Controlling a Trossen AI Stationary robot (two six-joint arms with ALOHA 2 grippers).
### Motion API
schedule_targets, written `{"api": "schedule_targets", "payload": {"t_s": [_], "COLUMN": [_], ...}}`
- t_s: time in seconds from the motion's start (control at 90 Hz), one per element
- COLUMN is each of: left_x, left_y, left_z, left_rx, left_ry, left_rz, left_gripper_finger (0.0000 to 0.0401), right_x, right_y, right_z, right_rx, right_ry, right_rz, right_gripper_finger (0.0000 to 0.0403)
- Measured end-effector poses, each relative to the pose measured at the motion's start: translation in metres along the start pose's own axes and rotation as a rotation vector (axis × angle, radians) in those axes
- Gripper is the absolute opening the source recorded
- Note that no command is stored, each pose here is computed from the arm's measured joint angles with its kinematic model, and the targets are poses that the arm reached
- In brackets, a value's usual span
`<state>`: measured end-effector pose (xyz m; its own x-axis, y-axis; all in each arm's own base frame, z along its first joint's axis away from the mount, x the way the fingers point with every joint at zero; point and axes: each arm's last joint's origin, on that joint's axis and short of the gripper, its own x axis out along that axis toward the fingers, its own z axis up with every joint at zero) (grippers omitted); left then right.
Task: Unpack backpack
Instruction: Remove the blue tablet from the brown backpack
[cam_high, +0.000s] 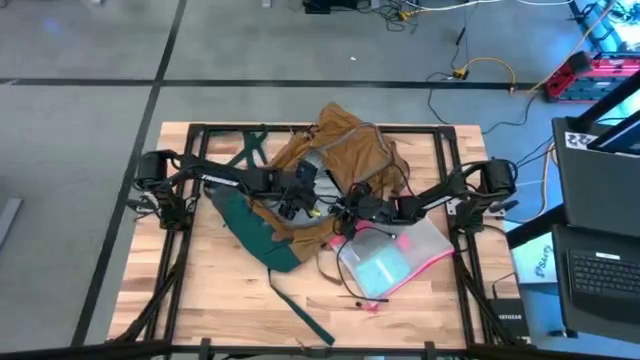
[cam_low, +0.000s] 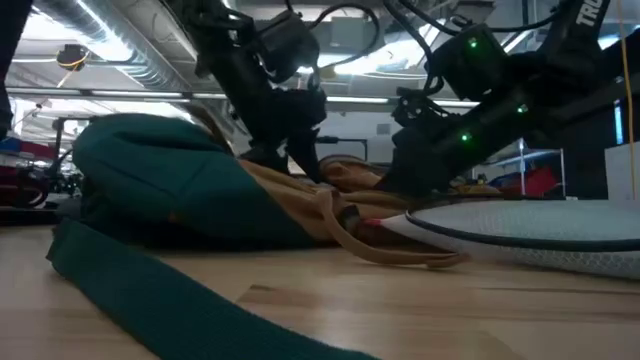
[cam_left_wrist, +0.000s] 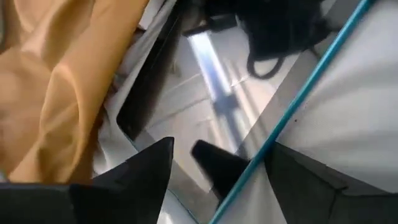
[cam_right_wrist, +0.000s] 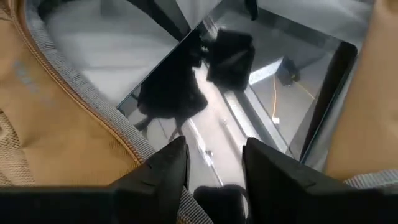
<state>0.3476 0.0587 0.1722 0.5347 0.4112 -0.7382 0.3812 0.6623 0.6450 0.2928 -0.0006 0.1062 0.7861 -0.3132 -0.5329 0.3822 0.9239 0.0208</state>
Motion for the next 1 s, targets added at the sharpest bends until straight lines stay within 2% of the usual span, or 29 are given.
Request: {"api": "schedule_targets", "payload": {"t_s": [0.389,0.633,1.0], "left_x": [0.014,0.014,0.009], "left_y": [0.006,0.008,-0.001], "left_z": [0.007,0.007,0.021], "left_rx": [0.094,0.089,0.145], "left_ry": [-0.016,-0.055,-0.105], "left_rz": [0.144,0.131,0.138], "left_gripper_finger": [0.0239,0.0237,0.0232], "right_x": [0.000,0.000,0.000], "right_y": [0.001,0.001,0.001], "right_z": [-0.001,-0.001,0.000], "right_rx": [0.000,0.002,0.005], "right_ry": [0.009,0.008,0.008], "right_rz": [0.020,0.025,0.032], "right_gripper_finger": [0.0154,0.0154,0.0154]}}
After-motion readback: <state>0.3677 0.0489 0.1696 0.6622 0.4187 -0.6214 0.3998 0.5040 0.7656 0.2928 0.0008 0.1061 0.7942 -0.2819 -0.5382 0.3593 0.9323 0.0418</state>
